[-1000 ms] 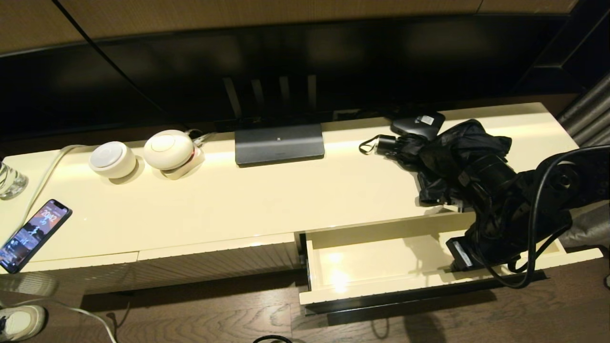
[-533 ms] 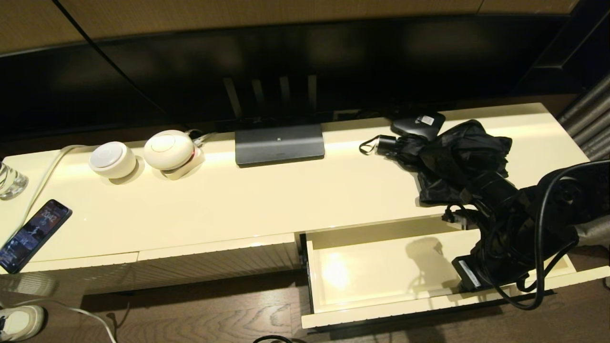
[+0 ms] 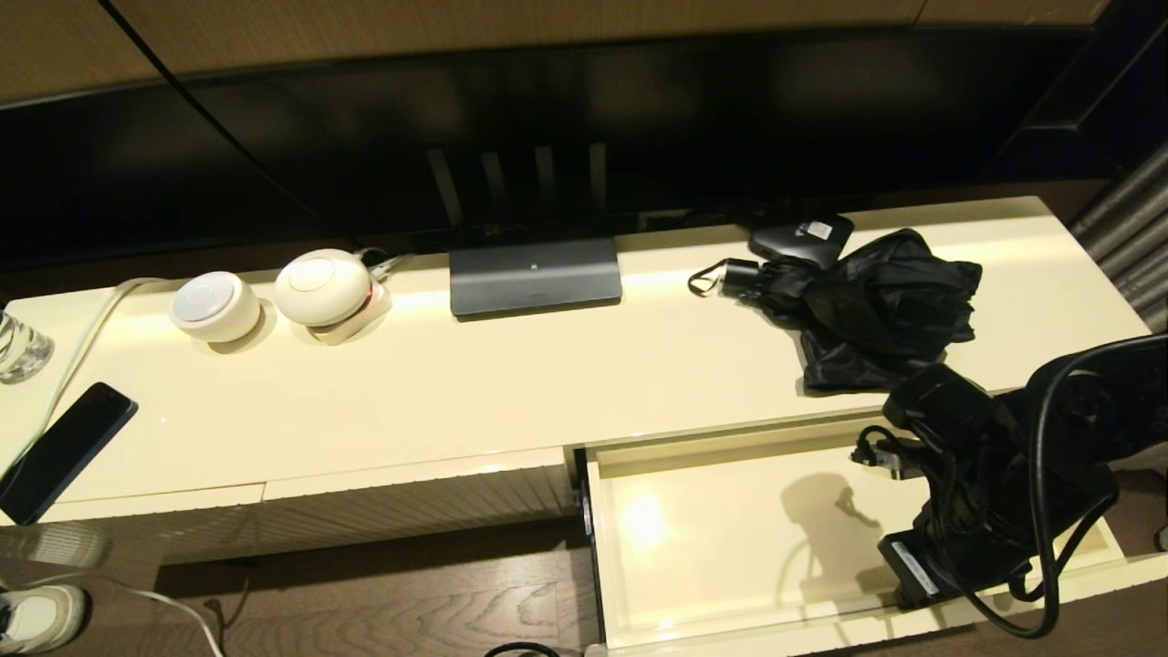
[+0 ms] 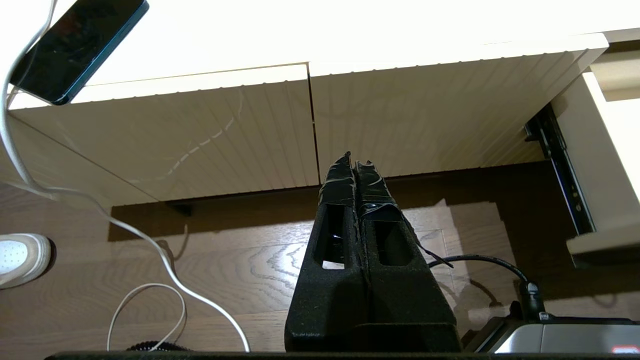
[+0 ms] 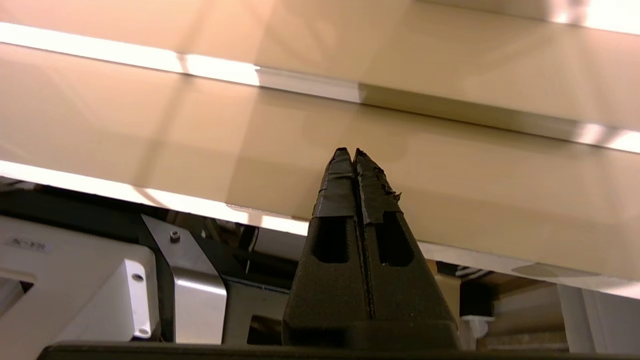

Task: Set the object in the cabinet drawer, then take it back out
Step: Open the drawer

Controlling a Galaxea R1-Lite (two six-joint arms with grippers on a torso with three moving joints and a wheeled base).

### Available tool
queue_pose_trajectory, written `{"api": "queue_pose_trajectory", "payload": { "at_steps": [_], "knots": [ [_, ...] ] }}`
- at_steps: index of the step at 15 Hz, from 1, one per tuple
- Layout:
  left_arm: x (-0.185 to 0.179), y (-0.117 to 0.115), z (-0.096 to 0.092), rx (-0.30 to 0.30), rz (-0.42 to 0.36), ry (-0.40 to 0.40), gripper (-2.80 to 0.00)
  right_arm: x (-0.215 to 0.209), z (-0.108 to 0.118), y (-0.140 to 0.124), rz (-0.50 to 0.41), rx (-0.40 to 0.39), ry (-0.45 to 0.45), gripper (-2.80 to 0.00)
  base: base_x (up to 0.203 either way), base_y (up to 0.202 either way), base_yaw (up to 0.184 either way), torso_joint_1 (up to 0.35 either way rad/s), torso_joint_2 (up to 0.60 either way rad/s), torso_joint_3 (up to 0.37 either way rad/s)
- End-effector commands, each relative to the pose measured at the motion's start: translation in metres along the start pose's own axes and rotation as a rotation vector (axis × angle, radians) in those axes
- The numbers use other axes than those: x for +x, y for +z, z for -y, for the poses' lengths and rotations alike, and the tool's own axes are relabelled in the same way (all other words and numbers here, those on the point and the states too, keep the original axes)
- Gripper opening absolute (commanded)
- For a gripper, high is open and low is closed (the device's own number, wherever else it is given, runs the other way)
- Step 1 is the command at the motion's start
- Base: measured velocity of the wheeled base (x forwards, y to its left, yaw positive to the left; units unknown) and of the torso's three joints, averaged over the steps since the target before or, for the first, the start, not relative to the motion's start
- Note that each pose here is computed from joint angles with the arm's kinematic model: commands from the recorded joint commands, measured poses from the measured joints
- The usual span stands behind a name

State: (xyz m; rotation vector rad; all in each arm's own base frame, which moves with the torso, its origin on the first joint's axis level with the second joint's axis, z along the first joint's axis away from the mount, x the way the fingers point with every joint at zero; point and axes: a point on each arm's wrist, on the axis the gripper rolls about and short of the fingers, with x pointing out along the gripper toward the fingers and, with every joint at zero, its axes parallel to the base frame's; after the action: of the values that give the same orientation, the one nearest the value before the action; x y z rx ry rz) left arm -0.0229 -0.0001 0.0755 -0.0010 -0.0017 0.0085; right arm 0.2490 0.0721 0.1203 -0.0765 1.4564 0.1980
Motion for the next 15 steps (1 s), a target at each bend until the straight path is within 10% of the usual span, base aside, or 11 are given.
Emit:
{"api": "queue_pose_trajectory", "payload": {
  "at_steps": [1, 15],
  "knots": [
    [0.000, -0.001, 0.000, -0.001, -0.003, 0.001, -2.80, 0.001, 0.000, -0.004, -0.016, 0.000, 0.002, -2.80, 0.000, 0.000, 0.000, 0.000, 0.00, 0.000],
    [0.000, -0.001, 0.000, -0.001, -0.005, 0.001, -2.80, -0.021, 0.000, 0.004, 0.255, -0.019, -0.066, -2.80, 0.000, 0.000, 0.000, 0.000, 0.00, 0.000]
  ]
}}
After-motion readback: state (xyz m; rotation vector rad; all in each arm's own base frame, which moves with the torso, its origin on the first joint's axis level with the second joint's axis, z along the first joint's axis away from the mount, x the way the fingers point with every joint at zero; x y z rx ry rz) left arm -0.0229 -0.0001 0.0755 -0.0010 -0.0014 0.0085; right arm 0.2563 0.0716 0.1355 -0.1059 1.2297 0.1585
